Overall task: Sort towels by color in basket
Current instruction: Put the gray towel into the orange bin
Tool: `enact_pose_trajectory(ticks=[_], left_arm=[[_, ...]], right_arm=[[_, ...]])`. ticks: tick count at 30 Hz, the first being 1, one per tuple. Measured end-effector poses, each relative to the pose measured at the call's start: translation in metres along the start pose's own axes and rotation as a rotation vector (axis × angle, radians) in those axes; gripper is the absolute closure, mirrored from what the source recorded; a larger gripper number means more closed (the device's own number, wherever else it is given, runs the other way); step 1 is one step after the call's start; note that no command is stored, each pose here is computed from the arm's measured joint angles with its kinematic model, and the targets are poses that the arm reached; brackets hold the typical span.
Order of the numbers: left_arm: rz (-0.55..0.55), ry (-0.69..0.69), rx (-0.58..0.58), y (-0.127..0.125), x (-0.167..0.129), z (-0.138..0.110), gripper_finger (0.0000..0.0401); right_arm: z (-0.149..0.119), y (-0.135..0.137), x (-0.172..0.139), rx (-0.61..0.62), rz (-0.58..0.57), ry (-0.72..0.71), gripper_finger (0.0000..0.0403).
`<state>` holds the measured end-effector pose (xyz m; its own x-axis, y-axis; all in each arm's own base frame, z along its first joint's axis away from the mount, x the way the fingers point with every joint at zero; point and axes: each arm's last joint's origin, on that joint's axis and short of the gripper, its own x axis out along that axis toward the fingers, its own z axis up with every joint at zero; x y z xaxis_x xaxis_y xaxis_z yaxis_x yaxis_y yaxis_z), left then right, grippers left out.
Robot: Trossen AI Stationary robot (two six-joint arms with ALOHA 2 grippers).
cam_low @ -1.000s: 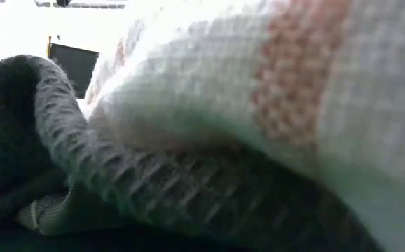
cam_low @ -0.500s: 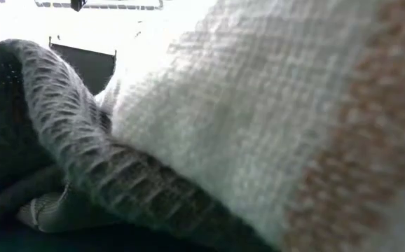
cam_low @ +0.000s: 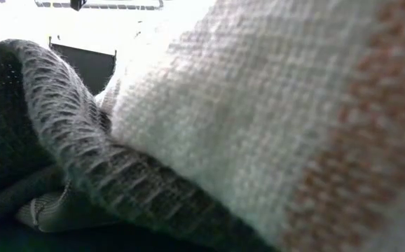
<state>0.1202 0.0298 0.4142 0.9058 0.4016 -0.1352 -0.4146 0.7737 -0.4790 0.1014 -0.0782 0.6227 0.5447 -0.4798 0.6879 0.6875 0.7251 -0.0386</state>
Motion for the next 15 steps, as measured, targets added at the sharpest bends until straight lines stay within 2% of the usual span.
enact_pose_trajectory(ticks=[8,15], left_arm=[[-0.018,-0.045,0.011,-0.003,0.001,0.004,0.0182],[-0.012,-0.036,0.002,-0.003,0.004,0.003,0.0182]], right_arm=[[-0.011,-0.011,0.022,-0.014,-0.077,-0.181,0.0384],[-0.023,-0.019,0.038,0.108,-0.083,-0.475,0.0384]])
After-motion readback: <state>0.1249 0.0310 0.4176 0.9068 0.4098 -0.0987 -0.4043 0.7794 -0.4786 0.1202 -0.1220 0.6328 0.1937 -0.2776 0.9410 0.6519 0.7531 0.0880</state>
